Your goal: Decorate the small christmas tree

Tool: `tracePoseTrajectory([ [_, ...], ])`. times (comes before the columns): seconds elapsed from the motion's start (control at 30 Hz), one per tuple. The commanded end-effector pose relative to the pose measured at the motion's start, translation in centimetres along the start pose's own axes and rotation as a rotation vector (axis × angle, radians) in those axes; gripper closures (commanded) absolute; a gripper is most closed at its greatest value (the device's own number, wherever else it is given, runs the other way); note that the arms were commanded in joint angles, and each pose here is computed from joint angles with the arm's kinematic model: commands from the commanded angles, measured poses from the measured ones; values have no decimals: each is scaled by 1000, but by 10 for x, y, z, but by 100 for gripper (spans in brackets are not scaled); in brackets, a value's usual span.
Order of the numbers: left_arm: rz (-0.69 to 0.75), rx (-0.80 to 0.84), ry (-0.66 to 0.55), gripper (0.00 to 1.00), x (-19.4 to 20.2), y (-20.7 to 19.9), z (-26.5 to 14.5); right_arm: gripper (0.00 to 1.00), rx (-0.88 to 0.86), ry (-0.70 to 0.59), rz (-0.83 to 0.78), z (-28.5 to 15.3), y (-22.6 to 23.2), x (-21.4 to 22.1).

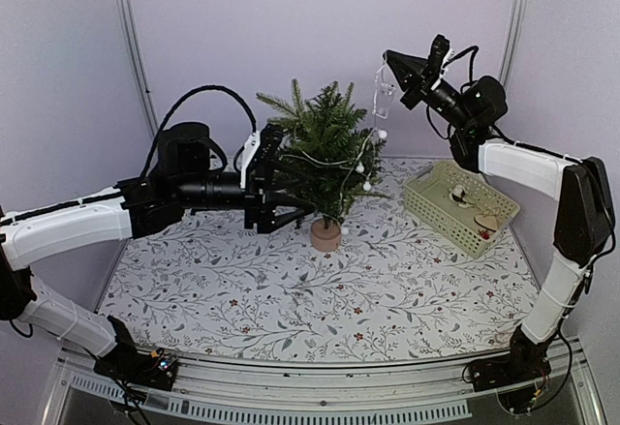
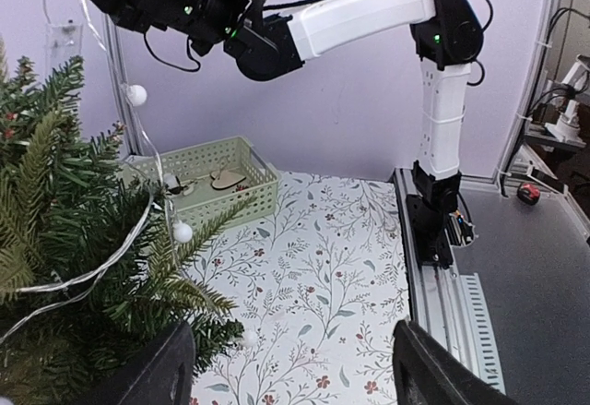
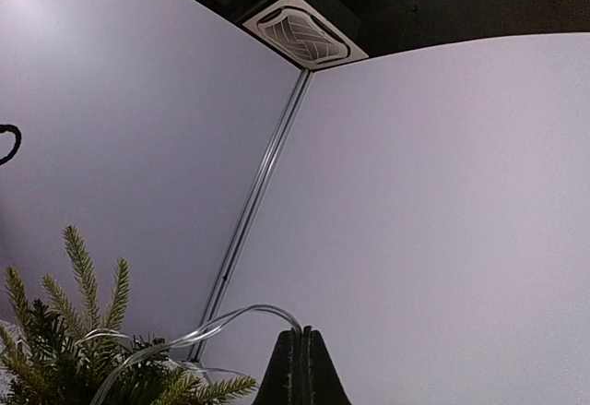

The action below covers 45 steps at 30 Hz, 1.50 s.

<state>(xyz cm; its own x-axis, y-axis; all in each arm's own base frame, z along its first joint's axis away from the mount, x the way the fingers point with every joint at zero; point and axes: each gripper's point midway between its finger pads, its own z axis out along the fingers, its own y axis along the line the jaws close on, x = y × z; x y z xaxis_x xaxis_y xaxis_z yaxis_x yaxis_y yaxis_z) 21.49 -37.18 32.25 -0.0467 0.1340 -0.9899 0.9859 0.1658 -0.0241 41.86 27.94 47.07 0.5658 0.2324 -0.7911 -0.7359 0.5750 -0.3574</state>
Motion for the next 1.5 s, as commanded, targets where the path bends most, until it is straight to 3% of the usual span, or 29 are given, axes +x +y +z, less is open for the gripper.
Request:
tracePoseTrajectory([
  [0.0, 8, -4, -28, 25, -6, 0, -7, 100, 23, -36, -34, 6, -7, -15],
  [0.27, 5, -8, -19, 25, -2, 1, -6, 100, -31, 11, 92, 20, -8, 42],
  [0.7, -2, -21, -12, 25, 1, 7, -9, 99, -32, 81, 141, 25, -11, 120],
  [1.03, -11, -28, -12, 25, 1, 8, -11, 95, -93, 150, 234, 18, 20, 178],
  [1.1, -10, -33, -13, 25, 1, 9, -13, 89, -99, 155, 238, 17, 24, 179],
  [1.27, -13, -50, -23, 25, 0, 11, -16, 56, -79, 164, 222, 12, 23, 175],
  [1.47, -32, -73, -43, 25, 2, 11, -24, 45, -53, 176, 196, 6, 22, 165],
])
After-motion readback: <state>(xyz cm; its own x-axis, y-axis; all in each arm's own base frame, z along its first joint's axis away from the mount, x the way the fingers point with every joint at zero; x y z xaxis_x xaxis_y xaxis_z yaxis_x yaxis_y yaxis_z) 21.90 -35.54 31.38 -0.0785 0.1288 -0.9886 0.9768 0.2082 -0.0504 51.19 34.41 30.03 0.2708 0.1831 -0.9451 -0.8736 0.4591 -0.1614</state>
